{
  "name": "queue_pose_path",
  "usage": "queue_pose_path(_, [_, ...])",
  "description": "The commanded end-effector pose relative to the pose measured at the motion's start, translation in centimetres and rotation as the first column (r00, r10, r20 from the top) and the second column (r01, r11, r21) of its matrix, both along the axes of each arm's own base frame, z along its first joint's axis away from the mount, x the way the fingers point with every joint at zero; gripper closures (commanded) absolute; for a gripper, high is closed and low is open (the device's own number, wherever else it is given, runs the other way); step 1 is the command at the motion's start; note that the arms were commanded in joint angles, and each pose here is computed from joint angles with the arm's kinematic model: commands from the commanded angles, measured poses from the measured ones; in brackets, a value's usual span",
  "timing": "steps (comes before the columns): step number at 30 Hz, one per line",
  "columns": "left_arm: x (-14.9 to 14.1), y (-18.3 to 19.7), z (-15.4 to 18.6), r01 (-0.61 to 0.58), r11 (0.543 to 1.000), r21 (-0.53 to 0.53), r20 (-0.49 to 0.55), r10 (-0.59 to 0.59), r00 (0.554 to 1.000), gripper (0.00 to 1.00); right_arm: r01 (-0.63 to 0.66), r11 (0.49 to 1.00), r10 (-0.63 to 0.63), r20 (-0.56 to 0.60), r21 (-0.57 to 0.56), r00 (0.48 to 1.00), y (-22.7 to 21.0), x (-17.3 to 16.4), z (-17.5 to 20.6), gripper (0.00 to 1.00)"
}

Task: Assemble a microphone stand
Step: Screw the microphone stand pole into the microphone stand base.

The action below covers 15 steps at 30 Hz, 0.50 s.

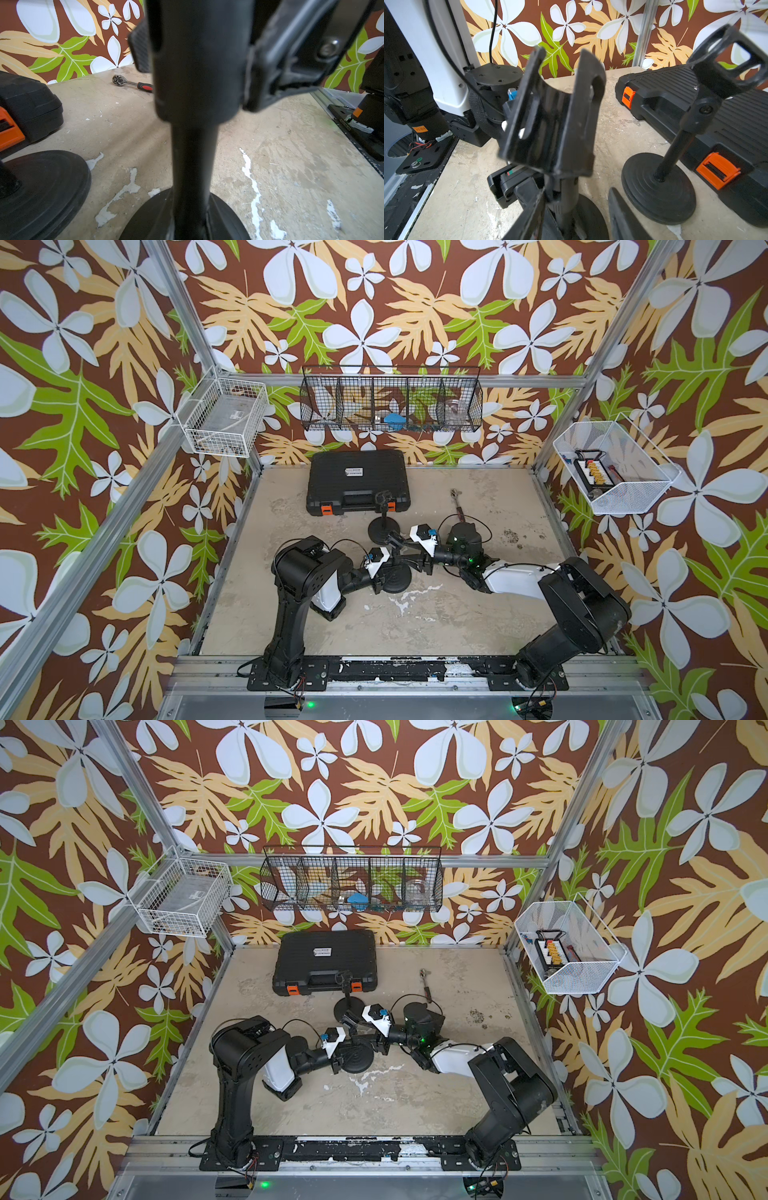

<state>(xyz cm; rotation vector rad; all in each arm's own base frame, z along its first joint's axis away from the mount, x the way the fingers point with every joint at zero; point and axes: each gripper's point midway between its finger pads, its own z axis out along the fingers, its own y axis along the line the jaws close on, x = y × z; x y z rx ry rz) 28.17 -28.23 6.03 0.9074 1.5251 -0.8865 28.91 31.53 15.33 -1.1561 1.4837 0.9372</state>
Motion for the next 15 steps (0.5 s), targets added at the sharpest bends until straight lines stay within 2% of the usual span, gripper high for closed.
queue_pose_path(1, [-0.2,0.3,-0.9,-0.006,1.0,0.019,-0.02,0.006,1.0,0.93,-0.044,0.999,0.044,0.005,-0.006,0.999,0.4,-0.4,0.1,0.56])
queue_pose_path(7, [-0.2,0.2,-1.0,-0.004,1.0,0.017,-0.024,0.004,1.0,0.93,-0.115,0.993,0.114,0.018,0.035,0.993,0.9,-1.2,1.2,0.61])
queue_pose_path(15, [0.0,0.0,-1.2,-0.004,1.0,0.018,-0.034,0.004,0.999,0.94,-0.107,0.993,0.108,-0.004,0.051,0.994,0.9,-1.5,0.7,0.82])
